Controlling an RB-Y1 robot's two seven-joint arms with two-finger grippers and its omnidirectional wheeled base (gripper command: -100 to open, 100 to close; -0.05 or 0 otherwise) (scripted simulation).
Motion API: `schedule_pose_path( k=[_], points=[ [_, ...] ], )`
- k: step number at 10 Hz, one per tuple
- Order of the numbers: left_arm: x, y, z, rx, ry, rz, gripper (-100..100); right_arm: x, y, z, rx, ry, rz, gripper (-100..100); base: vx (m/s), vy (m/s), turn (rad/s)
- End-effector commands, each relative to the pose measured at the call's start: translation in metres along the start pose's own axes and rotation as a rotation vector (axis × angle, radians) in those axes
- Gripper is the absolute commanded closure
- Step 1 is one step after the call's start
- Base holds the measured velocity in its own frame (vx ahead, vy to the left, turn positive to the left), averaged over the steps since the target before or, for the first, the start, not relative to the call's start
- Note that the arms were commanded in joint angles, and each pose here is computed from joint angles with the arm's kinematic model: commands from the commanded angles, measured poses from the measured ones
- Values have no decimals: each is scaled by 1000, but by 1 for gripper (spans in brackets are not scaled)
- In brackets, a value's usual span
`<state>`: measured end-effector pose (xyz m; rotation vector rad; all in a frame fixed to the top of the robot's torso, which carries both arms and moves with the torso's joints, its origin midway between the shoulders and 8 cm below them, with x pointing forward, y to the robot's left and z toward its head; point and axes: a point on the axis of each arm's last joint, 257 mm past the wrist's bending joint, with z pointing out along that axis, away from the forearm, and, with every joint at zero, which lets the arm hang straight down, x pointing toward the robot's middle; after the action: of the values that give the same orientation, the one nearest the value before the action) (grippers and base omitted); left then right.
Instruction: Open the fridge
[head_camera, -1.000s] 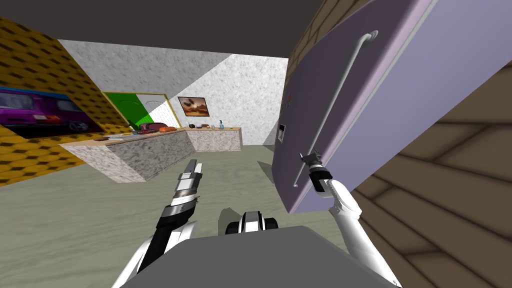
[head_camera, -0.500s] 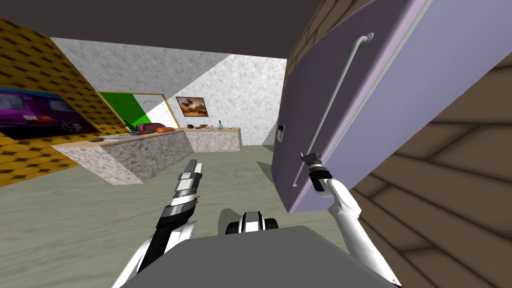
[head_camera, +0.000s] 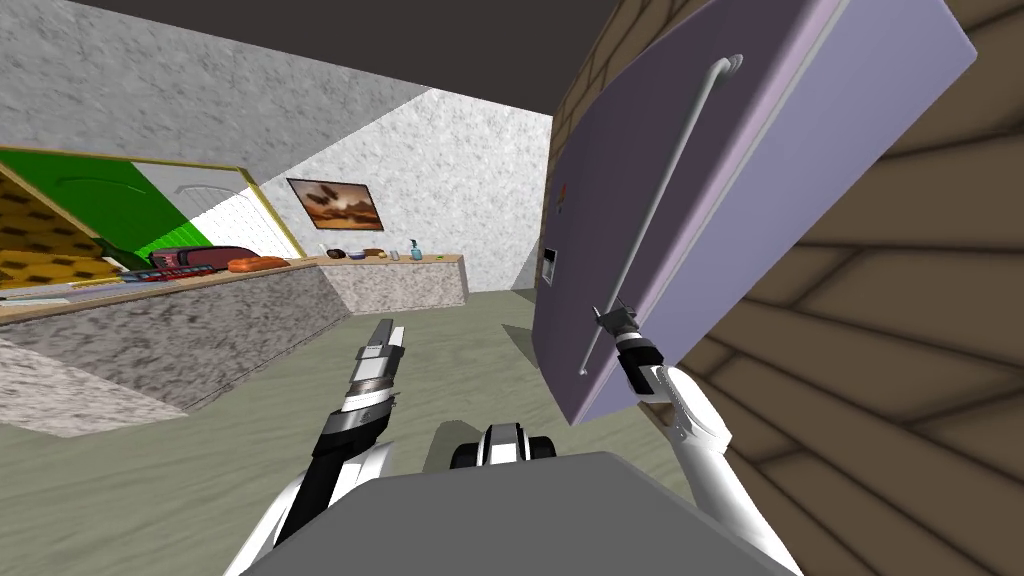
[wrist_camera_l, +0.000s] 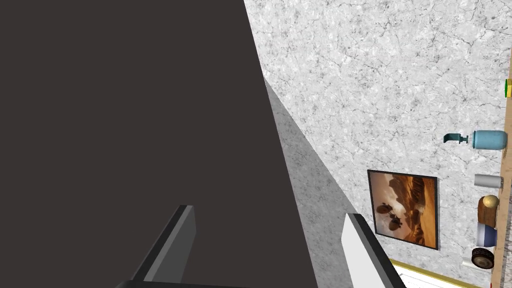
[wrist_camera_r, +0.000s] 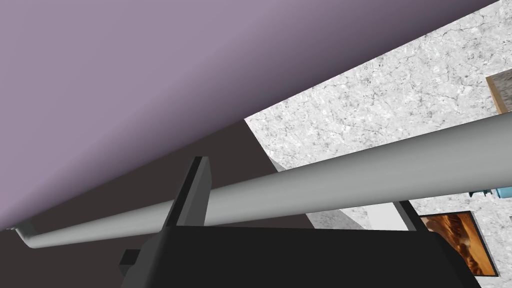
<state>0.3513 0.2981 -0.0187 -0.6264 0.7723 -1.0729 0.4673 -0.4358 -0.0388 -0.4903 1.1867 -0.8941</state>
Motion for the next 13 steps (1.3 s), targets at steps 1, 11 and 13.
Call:
schedule_pose_path(
  k=[1, 11, 13],
  points=[
    [0, 0, 0, 0, 0, 0, 0, -15, 14, -13, -43, -47, -2, 100, 134, 42, -242],
    [0, 0, 0, 0, 0, 0, 0, 43, -54, 8, 228, 212, -136, 100, -36, 115, 169],
    [0, 0, 0, 0, 0, 0, 0, 46, -56, 7, 234, 222, -135, 100, -15, 67, 64]
  ],
)
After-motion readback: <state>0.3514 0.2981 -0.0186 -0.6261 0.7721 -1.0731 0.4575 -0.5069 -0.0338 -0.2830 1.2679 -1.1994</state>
